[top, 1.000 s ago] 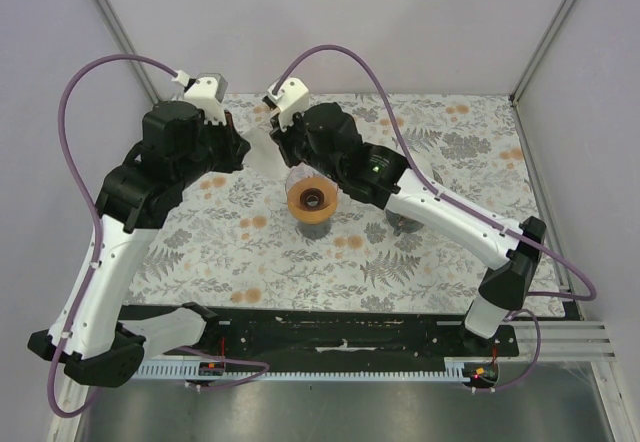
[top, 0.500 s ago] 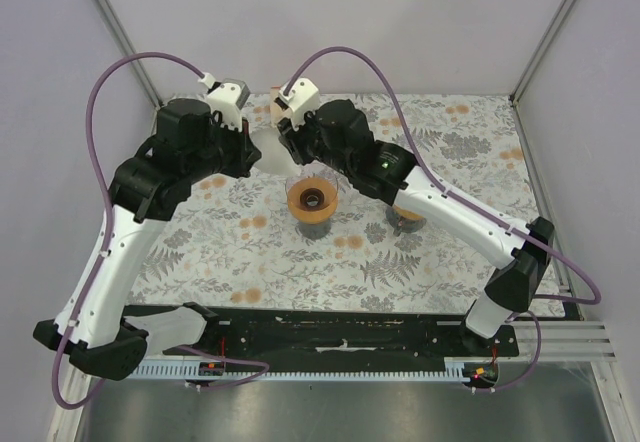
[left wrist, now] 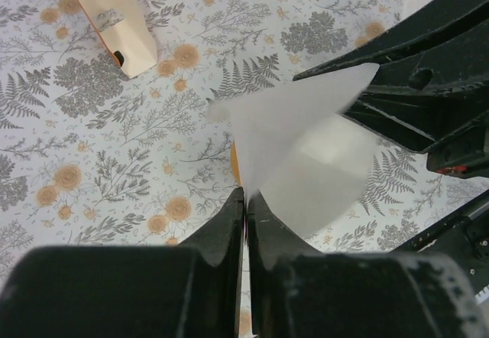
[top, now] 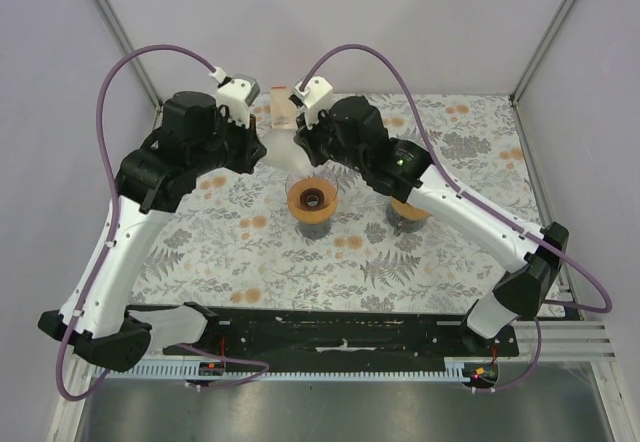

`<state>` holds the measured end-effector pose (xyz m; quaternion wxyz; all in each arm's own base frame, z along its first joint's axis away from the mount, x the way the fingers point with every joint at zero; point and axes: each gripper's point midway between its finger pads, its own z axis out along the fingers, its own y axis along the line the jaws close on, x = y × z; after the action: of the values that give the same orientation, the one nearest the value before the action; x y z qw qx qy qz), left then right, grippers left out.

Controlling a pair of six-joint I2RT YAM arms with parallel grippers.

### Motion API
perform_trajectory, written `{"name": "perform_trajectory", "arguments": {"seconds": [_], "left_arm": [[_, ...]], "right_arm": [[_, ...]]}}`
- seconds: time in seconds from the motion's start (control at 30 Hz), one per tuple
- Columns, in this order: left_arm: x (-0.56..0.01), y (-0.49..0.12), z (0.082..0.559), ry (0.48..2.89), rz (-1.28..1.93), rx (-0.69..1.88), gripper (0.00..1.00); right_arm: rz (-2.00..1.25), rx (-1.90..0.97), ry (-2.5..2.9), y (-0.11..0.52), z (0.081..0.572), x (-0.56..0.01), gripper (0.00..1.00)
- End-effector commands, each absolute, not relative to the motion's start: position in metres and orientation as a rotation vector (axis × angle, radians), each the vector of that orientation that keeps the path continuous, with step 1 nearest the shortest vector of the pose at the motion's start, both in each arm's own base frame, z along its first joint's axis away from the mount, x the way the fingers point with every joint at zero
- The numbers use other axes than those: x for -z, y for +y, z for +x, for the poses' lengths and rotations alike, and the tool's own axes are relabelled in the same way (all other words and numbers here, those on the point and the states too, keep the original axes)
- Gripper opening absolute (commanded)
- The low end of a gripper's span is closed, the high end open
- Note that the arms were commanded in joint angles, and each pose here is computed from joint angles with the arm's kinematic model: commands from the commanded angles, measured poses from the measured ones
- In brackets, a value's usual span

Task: Place the coffee filter in the dripper
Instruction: Place the coffee filter in the coffee dripper.

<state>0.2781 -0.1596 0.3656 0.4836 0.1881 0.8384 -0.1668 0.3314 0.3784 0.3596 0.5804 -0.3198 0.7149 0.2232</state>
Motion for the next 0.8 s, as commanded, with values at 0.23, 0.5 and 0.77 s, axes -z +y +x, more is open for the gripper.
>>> {"name": "perform_trajectory", "arguments": {"seconds": [0.23,0.5,0.77], "left_arm": [[-0.366,-0.191,0.269,2.022,0.694,0.562,0.50],[-0.331,-0.212,0.261,2.113,0.695,0.728,0.68],[-0.293,-0.213,0.277,2.214,0.681,0.687,0.40]], "right_arm": [[-0.813,-0.529,2.072,0.336,0.291,-0.322,0.00],[-0.791,-0.571,2.195,0.340,0.285,-0.293,0.00],[-0.796,-0.560,2.250,0.345,0.293,-0.274,0.00]]}}
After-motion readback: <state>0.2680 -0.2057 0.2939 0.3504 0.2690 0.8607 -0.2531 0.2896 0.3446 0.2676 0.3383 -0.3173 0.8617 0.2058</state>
